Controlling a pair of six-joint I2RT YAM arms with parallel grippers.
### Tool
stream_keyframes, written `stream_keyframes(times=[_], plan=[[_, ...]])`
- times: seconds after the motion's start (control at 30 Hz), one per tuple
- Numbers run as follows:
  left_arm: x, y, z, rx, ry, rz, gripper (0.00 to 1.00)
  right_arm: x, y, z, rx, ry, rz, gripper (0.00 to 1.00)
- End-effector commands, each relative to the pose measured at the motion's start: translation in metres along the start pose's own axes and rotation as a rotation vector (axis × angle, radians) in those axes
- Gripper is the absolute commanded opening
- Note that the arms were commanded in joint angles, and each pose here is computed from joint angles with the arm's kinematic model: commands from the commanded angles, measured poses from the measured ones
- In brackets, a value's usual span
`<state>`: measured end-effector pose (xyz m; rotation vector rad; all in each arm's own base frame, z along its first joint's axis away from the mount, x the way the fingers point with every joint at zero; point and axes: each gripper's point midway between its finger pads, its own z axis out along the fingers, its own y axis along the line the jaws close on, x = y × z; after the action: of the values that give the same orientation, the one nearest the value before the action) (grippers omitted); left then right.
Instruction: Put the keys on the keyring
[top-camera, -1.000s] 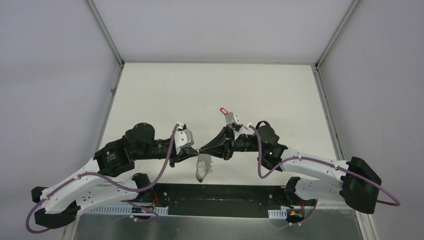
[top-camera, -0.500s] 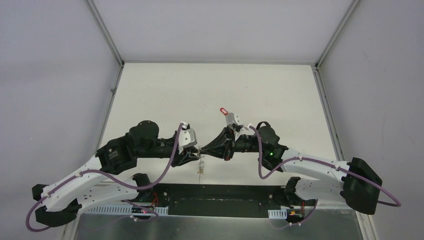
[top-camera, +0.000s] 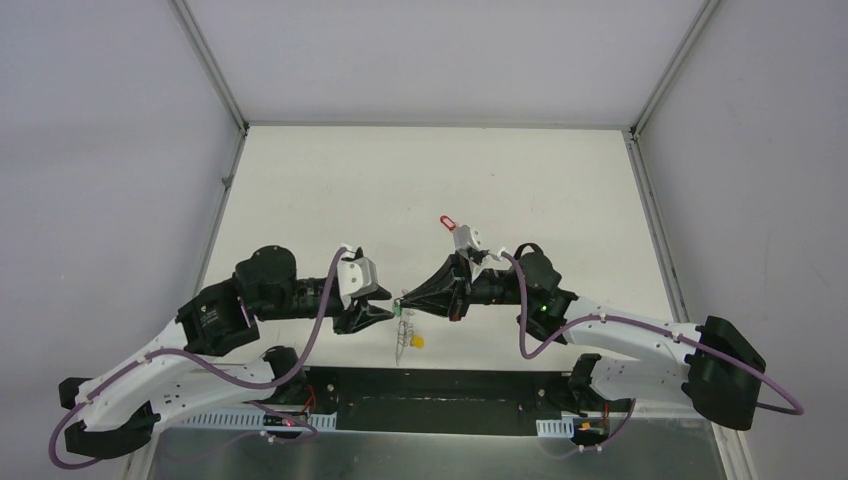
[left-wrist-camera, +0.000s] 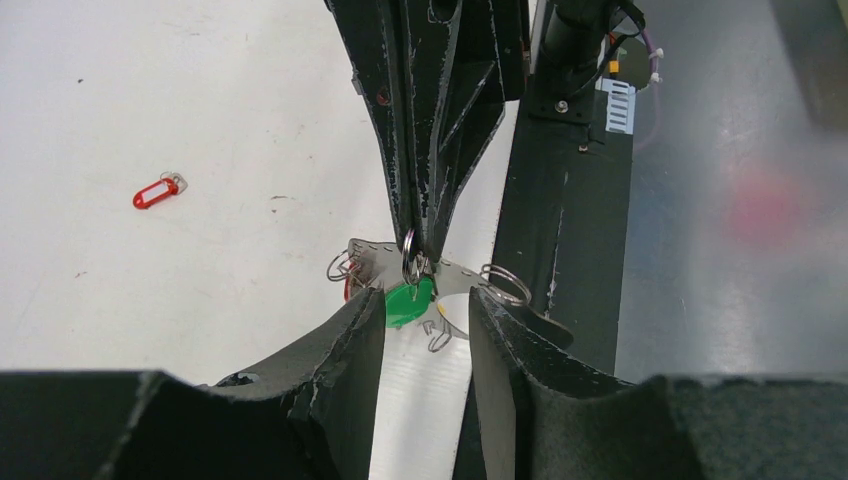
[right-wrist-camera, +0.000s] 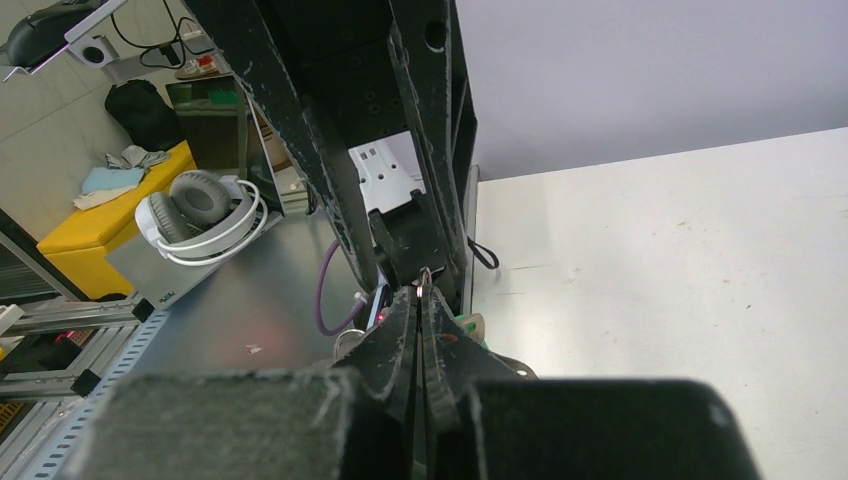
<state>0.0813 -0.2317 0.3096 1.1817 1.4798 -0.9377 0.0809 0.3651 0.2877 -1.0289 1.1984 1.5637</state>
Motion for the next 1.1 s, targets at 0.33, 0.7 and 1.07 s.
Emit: stream_keyframes(times=[0.33,0.7,1.07], plan=[[-0.026,0.003,0.012,0.001,-0.043,-0.017,0.23,-0.034,0.016,0.002,-0.051,-0.089,-0.080,0.00],[-0.028,0.006,0.012,-0.018,-0.047,-0.038,0.00,-0.032,0.016,0.002,-0.051,-0.082,-0.075,0.00],[-0.033,0.014,-0.002,-0.076,-0.006,-0.017,0.00,-0.034,0.012,-0.003,-0.007,-0.085,-0.087,0.57]])
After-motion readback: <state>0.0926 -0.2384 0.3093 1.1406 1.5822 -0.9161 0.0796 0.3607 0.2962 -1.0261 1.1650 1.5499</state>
